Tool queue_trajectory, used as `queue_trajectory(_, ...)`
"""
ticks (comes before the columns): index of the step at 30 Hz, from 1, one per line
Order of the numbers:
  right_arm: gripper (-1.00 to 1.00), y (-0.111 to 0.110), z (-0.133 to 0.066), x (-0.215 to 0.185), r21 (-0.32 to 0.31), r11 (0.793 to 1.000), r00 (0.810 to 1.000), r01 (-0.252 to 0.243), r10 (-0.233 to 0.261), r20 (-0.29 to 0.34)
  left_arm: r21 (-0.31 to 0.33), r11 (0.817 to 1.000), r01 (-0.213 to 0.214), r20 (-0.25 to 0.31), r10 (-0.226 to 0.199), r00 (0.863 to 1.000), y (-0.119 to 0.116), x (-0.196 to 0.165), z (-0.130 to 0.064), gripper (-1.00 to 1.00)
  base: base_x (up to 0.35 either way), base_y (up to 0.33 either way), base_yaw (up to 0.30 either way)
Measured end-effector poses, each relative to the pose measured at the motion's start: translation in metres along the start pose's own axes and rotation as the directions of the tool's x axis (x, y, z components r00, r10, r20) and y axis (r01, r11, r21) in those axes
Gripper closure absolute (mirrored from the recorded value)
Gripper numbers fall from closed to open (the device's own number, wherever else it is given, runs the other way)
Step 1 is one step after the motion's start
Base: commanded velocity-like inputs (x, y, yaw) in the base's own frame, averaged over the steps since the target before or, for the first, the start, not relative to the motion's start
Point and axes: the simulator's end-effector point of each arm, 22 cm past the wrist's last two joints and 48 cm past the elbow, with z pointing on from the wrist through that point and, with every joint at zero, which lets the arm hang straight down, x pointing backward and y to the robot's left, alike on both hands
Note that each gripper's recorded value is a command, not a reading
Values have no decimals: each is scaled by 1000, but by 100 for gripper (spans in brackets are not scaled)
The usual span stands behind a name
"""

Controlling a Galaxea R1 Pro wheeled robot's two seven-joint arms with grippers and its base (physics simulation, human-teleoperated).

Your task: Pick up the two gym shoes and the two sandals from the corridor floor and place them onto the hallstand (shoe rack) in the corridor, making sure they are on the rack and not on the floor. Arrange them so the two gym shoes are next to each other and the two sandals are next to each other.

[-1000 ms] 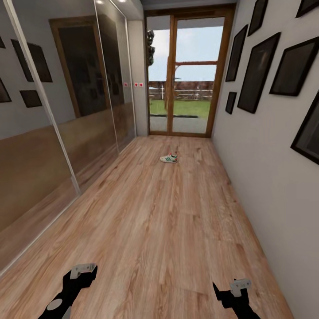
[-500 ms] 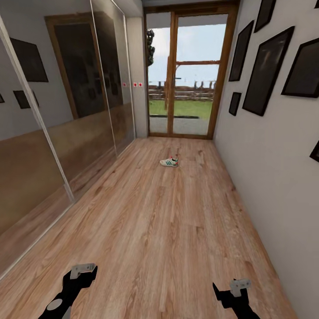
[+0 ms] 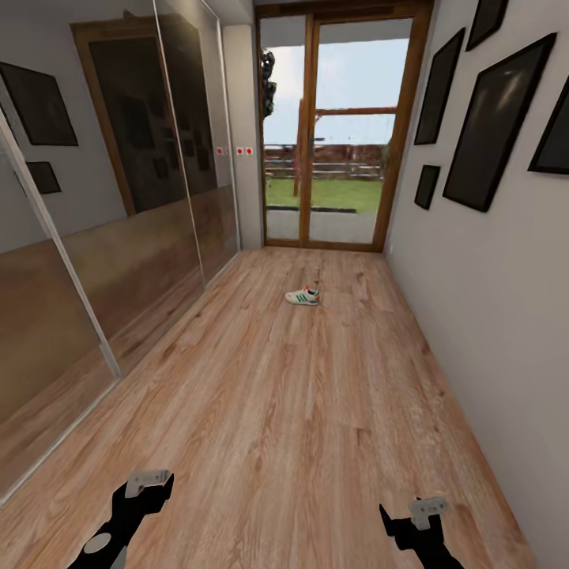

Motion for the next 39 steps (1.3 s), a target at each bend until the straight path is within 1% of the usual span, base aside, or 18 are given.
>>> queue_trajectory(39,-100,0,0,0,0,1000,1000,0,0,0,0,1000,0,0,0,1000,0,0,0,-100,340,0,0)
